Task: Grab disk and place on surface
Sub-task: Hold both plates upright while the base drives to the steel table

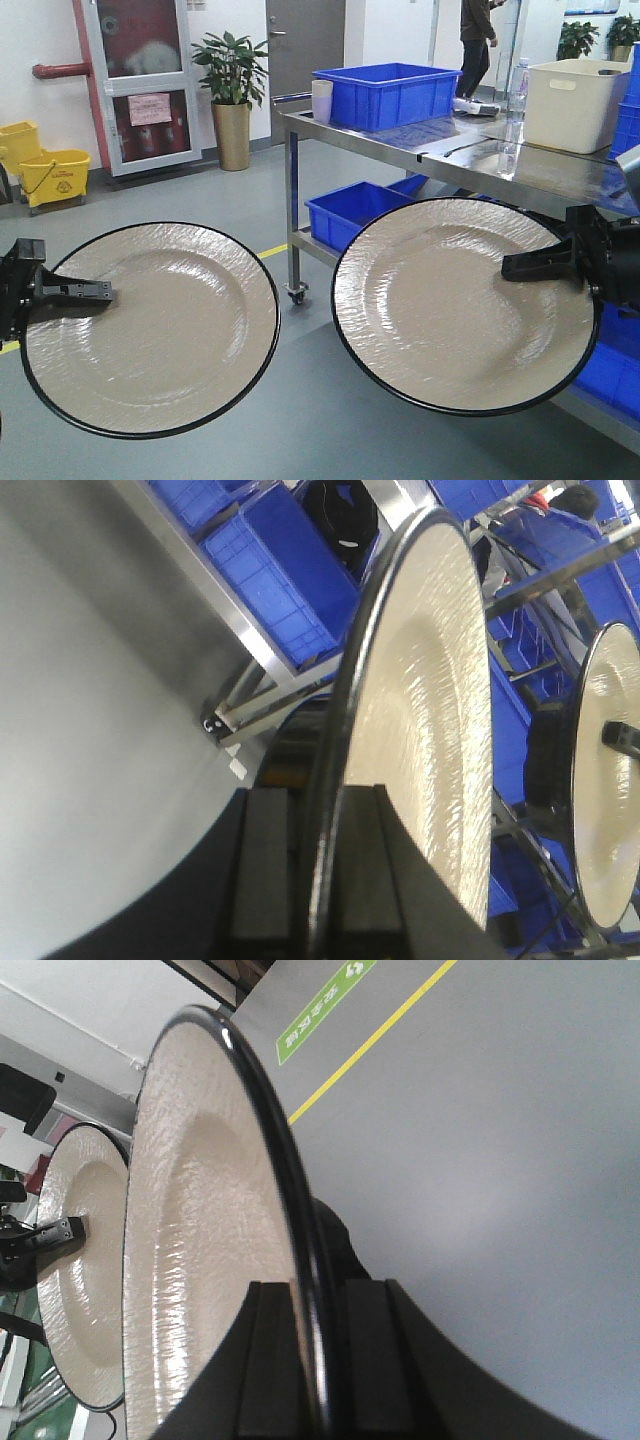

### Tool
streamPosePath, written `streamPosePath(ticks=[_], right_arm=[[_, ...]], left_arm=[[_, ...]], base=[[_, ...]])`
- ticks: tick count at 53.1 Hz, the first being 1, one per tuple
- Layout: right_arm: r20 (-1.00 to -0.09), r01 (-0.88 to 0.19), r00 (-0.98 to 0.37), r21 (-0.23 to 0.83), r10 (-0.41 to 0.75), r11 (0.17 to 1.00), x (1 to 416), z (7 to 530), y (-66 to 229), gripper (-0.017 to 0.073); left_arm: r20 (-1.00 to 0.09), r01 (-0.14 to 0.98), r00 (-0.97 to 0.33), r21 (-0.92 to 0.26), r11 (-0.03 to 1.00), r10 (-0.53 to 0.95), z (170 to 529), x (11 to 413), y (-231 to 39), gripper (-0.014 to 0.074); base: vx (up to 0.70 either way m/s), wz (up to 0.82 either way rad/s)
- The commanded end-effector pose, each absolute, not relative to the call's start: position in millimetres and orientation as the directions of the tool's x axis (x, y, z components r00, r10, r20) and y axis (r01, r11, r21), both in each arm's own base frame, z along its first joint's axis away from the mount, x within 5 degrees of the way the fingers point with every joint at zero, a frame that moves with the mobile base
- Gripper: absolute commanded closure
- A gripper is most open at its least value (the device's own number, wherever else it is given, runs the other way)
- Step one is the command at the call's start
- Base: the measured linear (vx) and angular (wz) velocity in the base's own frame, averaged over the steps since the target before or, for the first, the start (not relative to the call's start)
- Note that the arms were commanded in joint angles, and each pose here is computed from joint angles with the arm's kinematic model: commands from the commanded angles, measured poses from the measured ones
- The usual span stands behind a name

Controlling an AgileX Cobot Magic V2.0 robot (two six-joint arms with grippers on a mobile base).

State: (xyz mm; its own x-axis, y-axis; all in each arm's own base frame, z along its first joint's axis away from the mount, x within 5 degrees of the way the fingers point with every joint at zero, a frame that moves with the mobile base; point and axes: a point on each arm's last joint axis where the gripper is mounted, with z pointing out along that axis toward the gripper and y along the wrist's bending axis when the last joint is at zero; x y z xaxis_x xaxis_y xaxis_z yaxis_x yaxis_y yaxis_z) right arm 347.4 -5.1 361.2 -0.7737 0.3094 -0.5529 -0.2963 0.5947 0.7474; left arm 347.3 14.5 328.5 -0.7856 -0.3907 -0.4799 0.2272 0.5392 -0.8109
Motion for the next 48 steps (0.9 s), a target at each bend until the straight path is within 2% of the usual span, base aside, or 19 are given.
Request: streamPosePath(ticks=[1, 48], right_arm=[[-0.591, -0.371, -0.710, 0.775, 0.383, 0.511, 336.1, 398.1, -0.1, 0.0568], [-0.592, -0.370, -0.709, 0.775, 0.383, 0.512, 336.2, 398.1, -0.2, 0.0568]], left_arm=[[-0.509, 0.311, -0.729, -0.842, 0.441, -0.458, 367.4, 339.5, 8.0, 0.0600], [-0.509, 0.311, -0.729, -0.842, 0.441, -0.458, 367.4, 339.5, 8.0, 0.0600]], base=[[0.35, -0.06], [0.46, 0.06]])
